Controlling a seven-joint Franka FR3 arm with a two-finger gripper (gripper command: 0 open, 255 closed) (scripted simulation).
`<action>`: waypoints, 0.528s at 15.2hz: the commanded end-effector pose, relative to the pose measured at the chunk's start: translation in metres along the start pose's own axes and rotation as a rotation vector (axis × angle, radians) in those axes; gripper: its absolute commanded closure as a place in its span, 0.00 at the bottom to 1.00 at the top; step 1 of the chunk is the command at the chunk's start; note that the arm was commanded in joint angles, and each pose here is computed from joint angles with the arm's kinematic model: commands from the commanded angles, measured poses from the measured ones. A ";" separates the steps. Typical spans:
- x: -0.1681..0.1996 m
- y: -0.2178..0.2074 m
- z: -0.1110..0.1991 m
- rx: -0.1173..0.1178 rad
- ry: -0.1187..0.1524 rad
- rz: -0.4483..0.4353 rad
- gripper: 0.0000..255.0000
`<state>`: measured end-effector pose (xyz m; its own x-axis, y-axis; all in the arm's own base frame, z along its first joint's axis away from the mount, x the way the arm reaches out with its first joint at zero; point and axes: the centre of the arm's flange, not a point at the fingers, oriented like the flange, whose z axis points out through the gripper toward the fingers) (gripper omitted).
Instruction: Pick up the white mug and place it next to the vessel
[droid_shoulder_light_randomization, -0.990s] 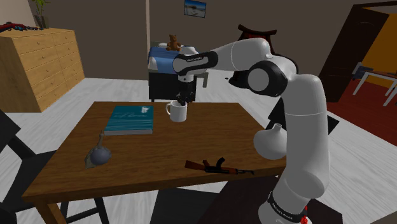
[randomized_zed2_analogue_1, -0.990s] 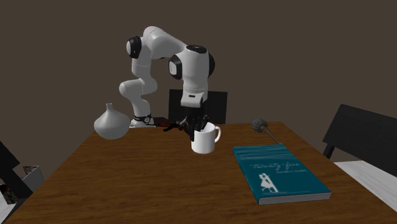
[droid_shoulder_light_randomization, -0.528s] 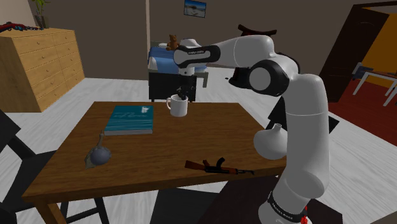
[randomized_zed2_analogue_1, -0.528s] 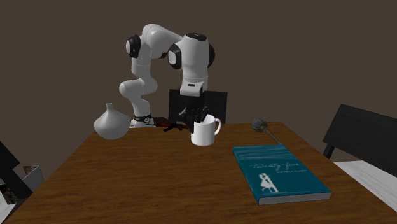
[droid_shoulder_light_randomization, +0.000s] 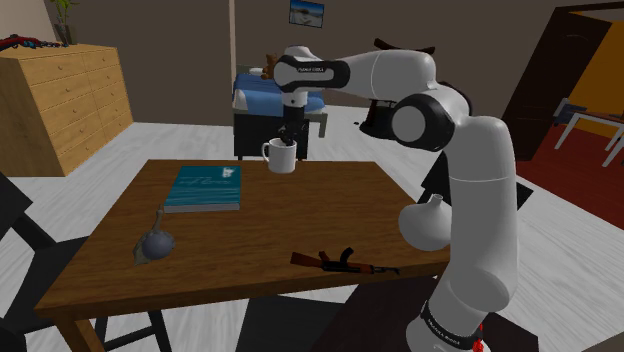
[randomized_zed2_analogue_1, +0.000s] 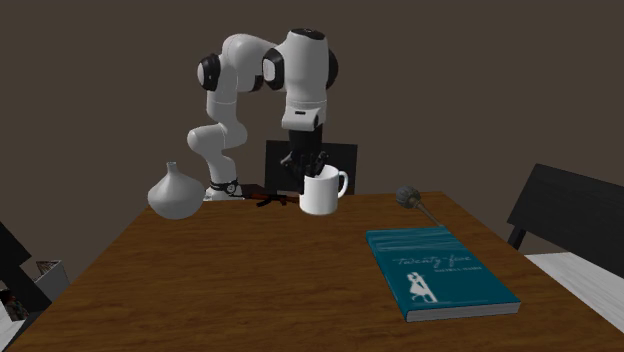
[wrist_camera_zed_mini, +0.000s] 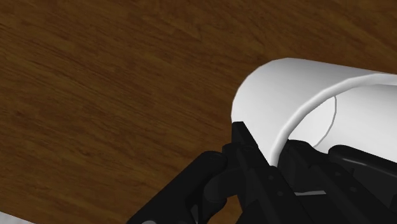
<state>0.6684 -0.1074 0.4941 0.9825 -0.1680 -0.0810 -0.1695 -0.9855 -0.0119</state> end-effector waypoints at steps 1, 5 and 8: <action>-0.001 0.000 -0.010 0.000 0.000 0.000 1.00; -0.003 -0.001 -0.032 0.000 0.000 0.000 1.00; -0.004 -0.001 -0.047 0.000 0.000 0.000 1.00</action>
<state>0.6692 -0.1079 0.5362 0.9824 -0.1681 -0.0810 -0.1696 -0.9854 -0.0119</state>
